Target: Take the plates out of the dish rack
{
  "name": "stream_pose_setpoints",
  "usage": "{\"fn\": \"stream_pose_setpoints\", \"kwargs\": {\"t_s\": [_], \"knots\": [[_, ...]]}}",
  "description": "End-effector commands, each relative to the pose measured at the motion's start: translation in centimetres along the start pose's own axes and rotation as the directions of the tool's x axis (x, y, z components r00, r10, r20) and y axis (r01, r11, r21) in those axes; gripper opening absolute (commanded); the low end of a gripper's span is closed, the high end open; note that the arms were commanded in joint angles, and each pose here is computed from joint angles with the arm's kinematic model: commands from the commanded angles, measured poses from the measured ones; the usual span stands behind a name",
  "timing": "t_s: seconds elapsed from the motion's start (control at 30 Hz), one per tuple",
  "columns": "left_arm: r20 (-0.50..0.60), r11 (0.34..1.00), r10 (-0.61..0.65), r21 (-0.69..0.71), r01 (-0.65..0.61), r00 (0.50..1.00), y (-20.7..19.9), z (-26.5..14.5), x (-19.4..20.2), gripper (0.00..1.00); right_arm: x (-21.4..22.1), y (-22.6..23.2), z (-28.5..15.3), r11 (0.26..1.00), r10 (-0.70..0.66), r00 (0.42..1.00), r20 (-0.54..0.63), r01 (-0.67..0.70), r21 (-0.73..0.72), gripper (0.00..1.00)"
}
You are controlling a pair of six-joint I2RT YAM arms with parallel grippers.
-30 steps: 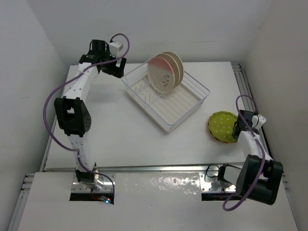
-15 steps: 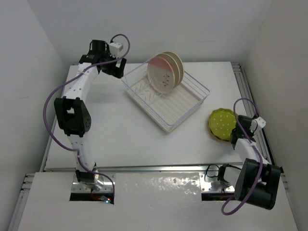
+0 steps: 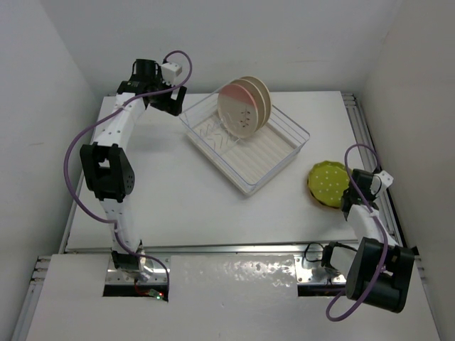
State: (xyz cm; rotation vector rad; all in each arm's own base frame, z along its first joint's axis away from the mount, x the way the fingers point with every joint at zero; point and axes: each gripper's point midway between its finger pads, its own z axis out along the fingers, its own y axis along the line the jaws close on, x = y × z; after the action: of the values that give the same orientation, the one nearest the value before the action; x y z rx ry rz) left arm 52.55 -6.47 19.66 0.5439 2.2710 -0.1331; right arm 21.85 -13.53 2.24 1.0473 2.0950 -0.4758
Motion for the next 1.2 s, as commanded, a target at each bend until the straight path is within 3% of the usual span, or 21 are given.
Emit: {"fn": "stream_pose_setpoints", "kwargs": {"t_s": [0.0,0.57,0.63,0.67,0.7,0.93,1.1,1.17], "knots": [[0.084,0.999,0.024,-0.031,-0.022,0.996,0.8,-2.4,-2.4,0.95,-3.4,0.8,-0.2,1.0,0.007,0.996,0.089,-0.006,-0.017,0.0],[0.082,0.999,0.026,-0.037,-0.023,0.996,0.9,-2.6,-2.4,0.95,-3.6,0.9,0.6,0.997,-0.072,0.991,0.116,0.074,-0.015,0.01],[0.081,0.999,0.027,-0.036,-0.024,0.996,0.8,-2.6,-2.4,0.95,-4.0,1.1,0.4,0.996,-0.082,0.989,0.12,0.086,-0.026,0.17],[0.079,0.999,0.025,-0.036,-0.022,0.997,0.8,-2.5,-2.3,0.95,-4.1,1.3,0.3,0.994,-0.098,0.988,0.122,0.103,-0.04,0.33],[0.079,0.999,0.025,-0.036,-0.022,0.997,0.8,-2.5,-2.3,0.95,-4.4,1.6,0.2,0.992,-0.106,0.986,0.126,0.113,-0.049,0.39],[0.087,0.999,0.028,-0.037,-0.025,0.996,0.9,-2.8,-2.7,0.95,-8.2,4.0,-1.6,0.967,-0.174,0.966,0.19,0.204,-0.15,0.66],[0.102,0.998,0.034,-0.049,-0.03,0.994,1.1,-3.3,-3.4,0.95,-12.8,8.5,-5.0,0.893,-0.219,0.95,0.225,0.288,-0.346,0.68],[0.108,0.998,0.035,-0.053,-0.029,0.994,1.1,-3.5,-3.6,0.95,-13.8,10.6,-6.5,0.839,-0.218,0.947,0.236,0.305,-0.45,0.53]]}}
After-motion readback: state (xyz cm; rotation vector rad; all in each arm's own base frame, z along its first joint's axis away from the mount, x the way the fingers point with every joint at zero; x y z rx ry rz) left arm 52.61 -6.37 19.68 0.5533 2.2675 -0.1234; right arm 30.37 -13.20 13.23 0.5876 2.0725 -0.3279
